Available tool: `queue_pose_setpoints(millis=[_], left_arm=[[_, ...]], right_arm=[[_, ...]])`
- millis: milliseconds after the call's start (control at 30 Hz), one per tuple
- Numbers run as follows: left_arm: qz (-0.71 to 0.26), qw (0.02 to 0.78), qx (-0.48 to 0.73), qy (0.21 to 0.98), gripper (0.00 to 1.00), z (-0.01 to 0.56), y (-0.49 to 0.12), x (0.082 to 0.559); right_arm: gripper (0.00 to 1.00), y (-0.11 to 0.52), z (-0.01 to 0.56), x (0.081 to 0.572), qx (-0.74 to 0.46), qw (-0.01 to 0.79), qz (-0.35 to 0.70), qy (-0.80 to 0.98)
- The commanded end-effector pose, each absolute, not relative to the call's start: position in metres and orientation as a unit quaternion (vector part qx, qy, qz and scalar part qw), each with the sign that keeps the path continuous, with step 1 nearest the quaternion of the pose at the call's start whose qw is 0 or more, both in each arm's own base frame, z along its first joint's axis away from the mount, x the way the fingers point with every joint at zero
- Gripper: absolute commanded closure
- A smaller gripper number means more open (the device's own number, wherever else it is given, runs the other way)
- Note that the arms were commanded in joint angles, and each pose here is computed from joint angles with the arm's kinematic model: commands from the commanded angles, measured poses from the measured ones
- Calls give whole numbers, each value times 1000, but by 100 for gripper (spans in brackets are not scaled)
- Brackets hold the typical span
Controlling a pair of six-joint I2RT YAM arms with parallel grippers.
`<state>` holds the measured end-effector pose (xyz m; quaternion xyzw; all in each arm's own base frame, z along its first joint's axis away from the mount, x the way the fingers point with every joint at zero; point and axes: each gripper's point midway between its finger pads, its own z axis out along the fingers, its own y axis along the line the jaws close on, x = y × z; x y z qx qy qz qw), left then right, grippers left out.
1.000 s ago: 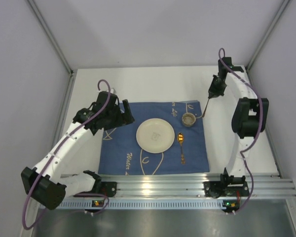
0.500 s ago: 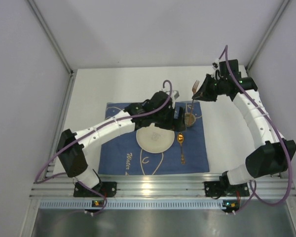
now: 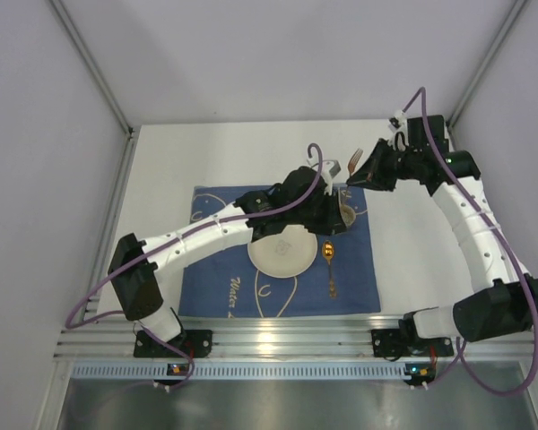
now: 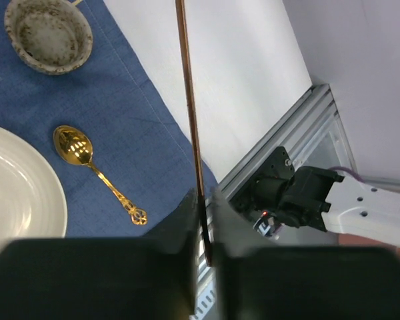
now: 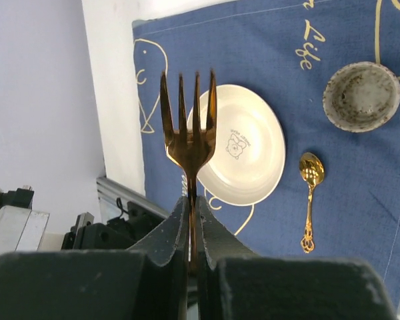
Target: Set the dinner table for one person
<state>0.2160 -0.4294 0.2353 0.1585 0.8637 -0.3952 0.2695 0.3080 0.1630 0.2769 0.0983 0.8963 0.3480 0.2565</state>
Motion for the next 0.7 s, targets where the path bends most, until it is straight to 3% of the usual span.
queue_pose_setpoints(millis=[0,233,267,333,367,667], left_arm=[[-435,289,156,838,100,258,-443,217],[-427,296,126,845,100,250,-418,214],[-431,299,120,843,100,250,-413,213],[-436,297,98,844,100,244,-393,211],[-435,295,90,846,100,242,-384,211],[-479,229,-60,845,100,186,-236,209]], right_arm=[[100,172,300,292,96,256,393,878],[100,175,291,282,96,244,401,877],[70,175,290,282,96,243,401,878],[30,173,285,283,95,245,394,881],[1,172,283,283,96,243,390,883],[0,168,282,286,87,253,378,886]])
